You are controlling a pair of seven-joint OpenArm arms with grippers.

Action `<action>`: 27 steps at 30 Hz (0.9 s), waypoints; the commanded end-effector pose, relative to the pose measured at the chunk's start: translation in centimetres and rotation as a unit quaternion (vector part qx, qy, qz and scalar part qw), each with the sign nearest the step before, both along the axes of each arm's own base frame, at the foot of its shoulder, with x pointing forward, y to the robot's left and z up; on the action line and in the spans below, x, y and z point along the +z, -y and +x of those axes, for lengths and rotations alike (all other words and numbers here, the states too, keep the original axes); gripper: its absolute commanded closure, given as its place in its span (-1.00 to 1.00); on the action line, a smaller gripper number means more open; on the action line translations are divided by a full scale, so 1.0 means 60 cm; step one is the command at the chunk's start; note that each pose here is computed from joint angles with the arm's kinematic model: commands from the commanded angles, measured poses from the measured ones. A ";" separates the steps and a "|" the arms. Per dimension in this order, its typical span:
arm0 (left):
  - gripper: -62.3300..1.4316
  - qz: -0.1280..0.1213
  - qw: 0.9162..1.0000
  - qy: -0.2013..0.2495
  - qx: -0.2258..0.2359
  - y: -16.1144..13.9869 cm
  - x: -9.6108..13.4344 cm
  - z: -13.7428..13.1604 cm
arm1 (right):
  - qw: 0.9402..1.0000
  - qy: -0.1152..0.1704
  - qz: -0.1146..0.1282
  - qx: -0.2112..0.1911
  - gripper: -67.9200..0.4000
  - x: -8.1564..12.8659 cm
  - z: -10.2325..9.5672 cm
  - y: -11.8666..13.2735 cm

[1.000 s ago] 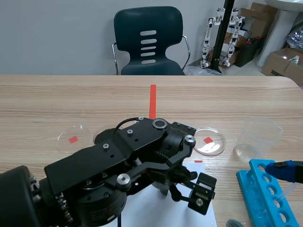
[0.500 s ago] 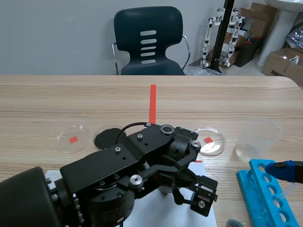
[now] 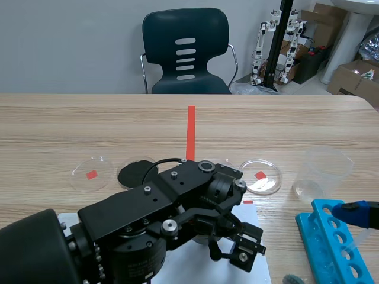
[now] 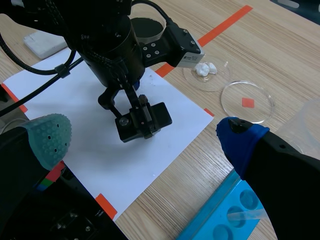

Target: Pick up the right mineral with the left hand

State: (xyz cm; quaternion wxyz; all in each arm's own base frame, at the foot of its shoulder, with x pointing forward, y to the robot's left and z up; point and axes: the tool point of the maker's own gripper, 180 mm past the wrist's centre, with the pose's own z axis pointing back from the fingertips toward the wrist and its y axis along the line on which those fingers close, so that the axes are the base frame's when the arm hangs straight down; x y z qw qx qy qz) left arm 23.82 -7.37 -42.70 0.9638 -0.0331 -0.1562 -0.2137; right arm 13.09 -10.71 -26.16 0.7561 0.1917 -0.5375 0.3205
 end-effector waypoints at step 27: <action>0.29 -0.014 1.000 0.012 0.002 0.017 0.016 0.012 | 1.000 0.011 0.010 -0.002 -0.78 0.011 0.006 -0.002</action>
